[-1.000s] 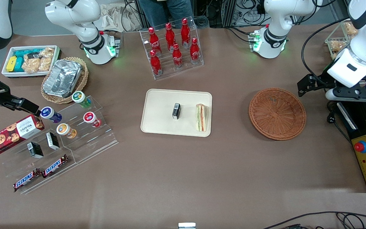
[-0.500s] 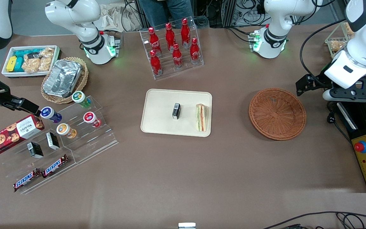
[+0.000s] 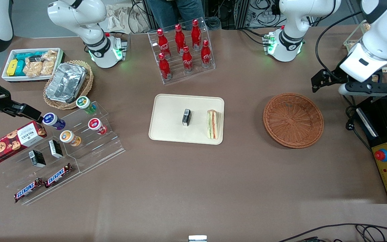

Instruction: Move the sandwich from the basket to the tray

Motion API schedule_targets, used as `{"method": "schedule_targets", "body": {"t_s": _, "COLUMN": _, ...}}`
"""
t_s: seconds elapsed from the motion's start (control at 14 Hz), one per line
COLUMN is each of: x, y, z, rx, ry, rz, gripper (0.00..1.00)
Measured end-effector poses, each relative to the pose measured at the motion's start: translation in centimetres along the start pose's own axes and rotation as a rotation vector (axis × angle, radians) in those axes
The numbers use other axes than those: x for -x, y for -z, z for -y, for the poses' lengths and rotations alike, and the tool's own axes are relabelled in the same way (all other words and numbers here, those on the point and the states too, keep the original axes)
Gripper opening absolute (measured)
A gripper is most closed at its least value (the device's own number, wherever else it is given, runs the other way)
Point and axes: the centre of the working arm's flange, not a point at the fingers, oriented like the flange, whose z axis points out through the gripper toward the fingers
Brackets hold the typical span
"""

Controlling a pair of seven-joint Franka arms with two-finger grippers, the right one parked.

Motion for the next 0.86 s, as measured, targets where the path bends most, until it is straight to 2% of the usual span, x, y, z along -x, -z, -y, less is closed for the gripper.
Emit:
{"method": "schedule_targets", "body": {"t_s": 0.29, "x": 1.8, "y": -0.1, "z": 0.2, "rx": 0.000, "ry": 0.001, "rz": -0.018, "gripper": 1.00}}
{"method": "schedule_targets", "body": {"t_s": 0.86, "x": 1.7, "y": 0.1, "z": 0.7, "rx": 0.001, "ry": 0.011, "rz": -0.030, "gripper": 1.00}}
